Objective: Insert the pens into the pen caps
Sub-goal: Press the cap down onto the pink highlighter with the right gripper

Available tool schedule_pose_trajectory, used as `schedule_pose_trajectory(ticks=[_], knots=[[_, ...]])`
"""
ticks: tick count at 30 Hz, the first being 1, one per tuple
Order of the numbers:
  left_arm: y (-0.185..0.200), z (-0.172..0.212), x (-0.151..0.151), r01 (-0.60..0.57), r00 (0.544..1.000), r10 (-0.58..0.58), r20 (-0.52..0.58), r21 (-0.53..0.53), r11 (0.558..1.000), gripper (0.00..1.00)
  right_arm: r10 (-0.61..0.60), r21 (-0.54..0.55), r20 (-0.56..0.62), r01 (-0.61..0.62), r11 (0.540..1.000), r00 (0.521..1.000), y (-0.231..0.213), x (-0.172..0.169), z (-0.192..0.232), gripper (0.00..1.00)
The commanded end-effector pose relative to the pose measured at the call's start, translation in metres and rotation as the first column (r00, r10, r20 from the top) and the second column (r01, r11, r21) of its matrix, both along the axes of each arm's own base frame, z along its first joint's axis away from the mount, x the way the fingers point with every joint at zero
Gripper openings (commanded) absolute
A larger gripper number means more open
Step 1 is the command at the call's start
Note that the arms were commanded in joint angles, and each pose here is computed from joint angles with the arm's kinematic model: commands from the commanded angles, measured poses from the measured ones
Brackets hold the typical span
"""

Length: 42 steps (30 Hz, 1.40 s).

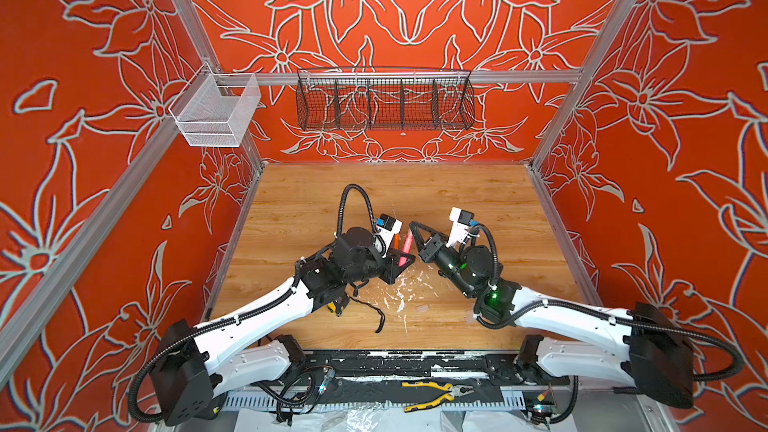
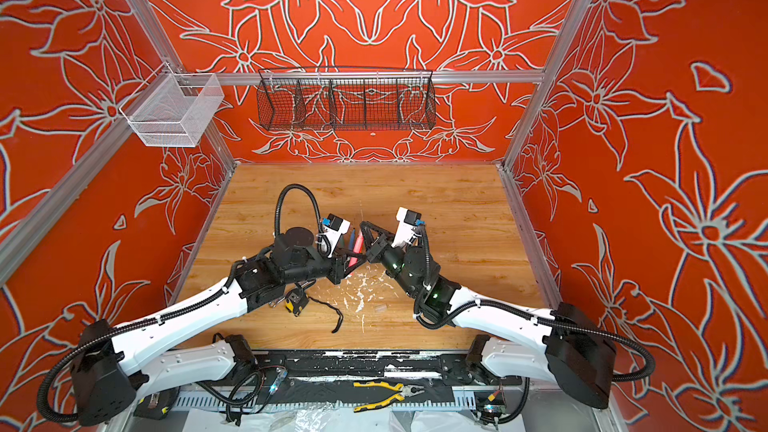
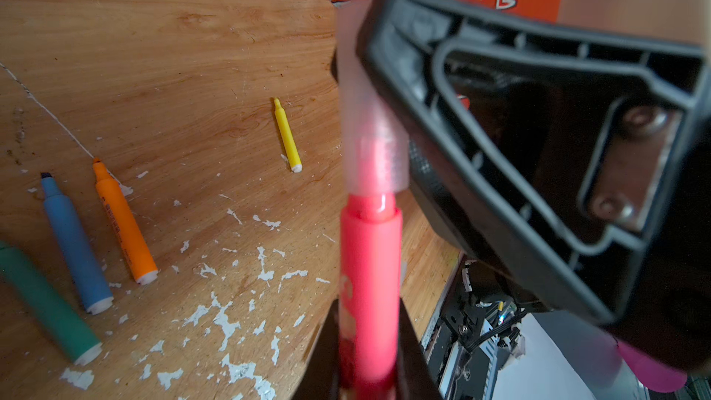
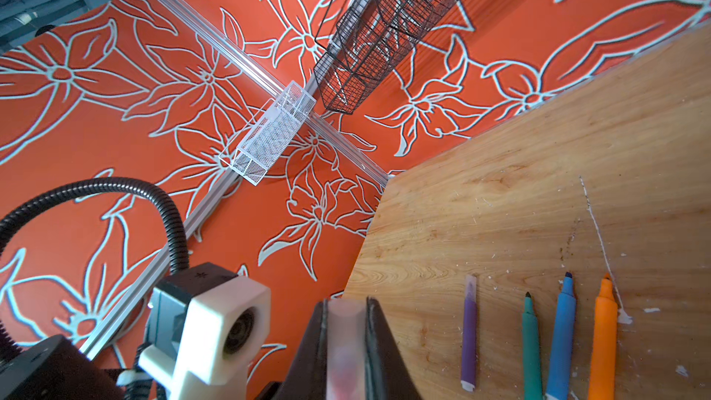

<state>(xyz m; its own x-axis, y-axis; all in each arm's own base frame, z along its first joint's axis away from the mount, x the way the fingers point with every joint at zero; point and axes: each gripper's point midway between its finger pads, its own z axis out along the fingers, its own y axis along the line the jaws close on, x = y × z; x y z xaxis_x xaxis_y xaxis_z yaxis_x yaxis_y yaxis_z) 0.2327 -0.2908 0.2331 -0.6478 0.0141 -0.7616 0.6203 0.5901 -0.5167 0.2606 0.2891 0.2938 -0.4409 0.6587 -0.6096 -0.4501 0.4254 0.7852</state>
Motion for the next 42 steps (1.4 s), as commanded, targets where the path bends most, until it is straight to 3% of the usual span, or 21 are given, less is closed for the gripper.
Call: schedule_pose_trajectory(ticks=[1,9,19,24,36,42], knots=[[-0.007,0.040,0.009,0.017,0.992,-0.007,0.122,-0.085,0.996,0.00,0.092,-0.015,0.074,-0.091,0.996,0.993,0.010,-0.018,-0.004,0.00],[-0.005,0.064,0.002,0.054,0.974,-0.024,0.223,-0.132,0.990,0.00,0.165,-0.005,0.184,-0.167,0.986,0.969,0.015,-0.039,0.003,0.02],[0.016,0.061,-0.004,0.015,0.946,0.023,0.325,-0.112,0.994,0.00,0.150,0.018,0.145,-0.154,0.988,0.978,-0.003,-0.048,0.003,0.49],[0.017,0.050,-0.005,0.024,0.937,0.001,0.348,-0.069,0.997,0.00,0.166,0.021,0.143,-0.171,0.985,0.976,-0.012,-0.057,0.012,0.63],[0.003,0.020,-0.027,0.167,0.896,-0.161,0.414,0.022,0.986,0.00,0.155,-0.063,0.093,-0.149,0.987,0.984,-0.023,-0.060,0.040,0.69],[-0.002,0.011,-0.031,0.176,0.890,-0.176,0.421,0.041,0.984,0.00,0.190,-0.133,0.050,-0.182,0.974,0.980,-0.006,-0.056,0.039,0.64]])
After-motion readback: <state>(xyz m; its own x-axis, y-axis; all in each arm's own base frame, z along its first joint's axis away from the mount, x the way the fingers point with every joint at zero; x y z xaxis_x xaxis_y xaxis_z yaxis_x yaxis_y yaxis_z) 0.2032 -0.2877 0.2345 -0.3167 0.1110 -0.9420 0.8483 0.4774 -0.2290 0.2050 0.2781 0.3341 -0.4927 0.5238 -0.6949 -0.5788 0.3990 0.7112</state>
